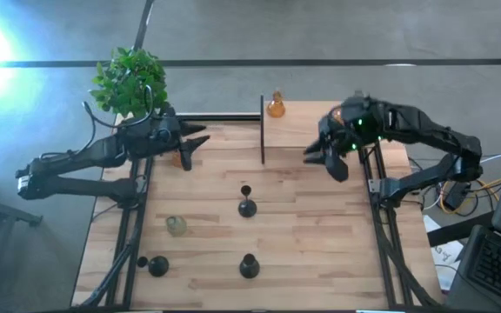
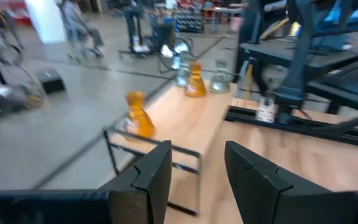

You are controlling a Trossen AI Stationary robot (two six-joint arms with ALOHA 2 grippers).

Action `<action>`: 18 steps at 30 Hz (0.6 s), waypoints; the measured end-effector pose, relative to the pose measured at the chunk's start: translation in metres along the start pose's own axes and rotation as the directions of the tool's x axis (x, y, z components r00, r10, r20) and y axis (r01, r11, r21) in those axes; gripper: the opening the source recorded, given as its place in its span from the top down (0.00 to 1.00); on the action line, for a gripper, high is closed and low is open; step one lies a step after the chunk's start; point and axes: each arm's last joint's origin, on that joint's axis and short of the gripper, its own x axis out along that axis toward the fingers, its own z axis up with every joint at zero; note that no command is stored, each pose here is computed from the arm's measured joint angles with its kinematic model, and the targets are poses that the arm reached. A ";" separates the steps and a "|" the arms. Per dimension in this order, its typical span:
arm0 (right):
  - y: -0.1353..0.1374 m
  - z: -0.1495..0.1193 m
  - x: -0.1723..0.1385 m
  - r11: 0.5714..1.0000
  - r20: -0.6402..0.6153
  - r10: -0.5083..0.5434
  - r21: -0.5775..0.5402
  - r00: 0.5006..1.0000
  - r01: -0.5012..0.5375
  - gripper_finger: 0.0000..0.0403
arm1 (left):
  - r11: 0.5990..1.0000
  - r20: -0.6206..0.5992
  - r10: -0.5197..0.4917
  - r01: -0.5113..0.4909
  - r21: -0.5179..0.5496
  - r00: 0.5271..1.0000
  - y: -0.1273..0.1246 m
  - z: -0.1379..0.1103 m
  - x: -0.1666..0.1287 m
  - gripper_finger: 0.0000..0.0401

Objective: Pick & Place candle stick holders
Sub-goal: Put the green glass candle holder on the shelf

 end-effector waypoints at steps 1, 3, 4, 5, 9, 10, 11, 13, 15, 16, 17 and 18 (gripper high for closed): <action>0.001 -0.005 0.003 1.000 -0.020 0.006 0.014 1.000 -0.006 0.74 | 1.000 -0.008 -0.016 0.016 -0.017 1.000 0.000 0.000 -0.003 0.62; 0.003 -0.016 0.007 0.999 -0.051 0.016 0.043 0.999 -0.014 0.82 | 0.998 -0.013 -0.050 0.049 -0.046 0.999 -0.001 -0.001 -0.009 0.62; 0.003 -0.021 0.010 0.998 -0.068 0.016 0.058 0.998 -0.012 0.85 | 0.996 -0.016 -0.074 0.073 -0.053 0.997 -0.002 -0.001 -0.011 0.62; 0.002 -0.027 0.013 0.997 -0.086 0.015 0.074 0.996 -0.009 0.89 | 0.994 -0.016 -0.099 0.098 -0.058 0.995 -0.003 -0.001 -0.013 0.62; -0.001 -0.050 0.024 0.988 -0.148 -0.032 0.148 0.989 0.054 0.97 | 0.982 -0.079 -0.174 0.167 -0.090 0.982 -0.008 0.000 -0.020 0.62; -0.003 -0.056 0.026 0.984 -0.160 -0.042 0.165 0.986 0.069 0.97 | 0.980 -0.109 -0.186 0.176 -0.097 0.976 -0.009 0.000 -0.022 0.62; -0.004 -0.062 0.029 0.980 -0.172 -0.055 0.181 0.984 0.087 0.98 | 0.978 -0.144 -0.196 0.182 -0.103 0.970 -0.010 0.000 -0.024 0.62; -0.007 -0.072 0.036 0.972 -0.180 -0.069 0.208 0.981 0.107 0.98 | 0.976 -0.215 -0.207 0.188 -0.105 0.954 -0.012 -0.001 -0.027 0.62; -0.011 -0.081 0.042 0.965 -0.173 -0.075 0.234 0.982 0.115 0.98 | 0.976 -0.281 -0.212 0.186 -0.116 0.936 -0.013 -0.002 -0.029 0.62; -0.012 -0.085 0.045 0.962 -0.166 -0.073 0.247 0.983 0.113 0.98 | 0.976 -0.310 -0.210 0.180 -0.122 0.927 -0.013 -0.003 -0.029 0.62; -0.014 -0.089 0.047 0.960 -0.158 -0.072 0.256 0.985 0.112 0.98 | 0.977 -0.333 -0.207 0.174 -0.126 0.920 -0.013 -0.003 -0.030 0.62; -0.016 -0.093 0.051 0.958 -0.145 -0.069 0.266 0.987 0.106 0.98 | 0.977 -0.358 -0.203 0.166 -0.131 0.911 -0.013 -0.004 -0.030 0.62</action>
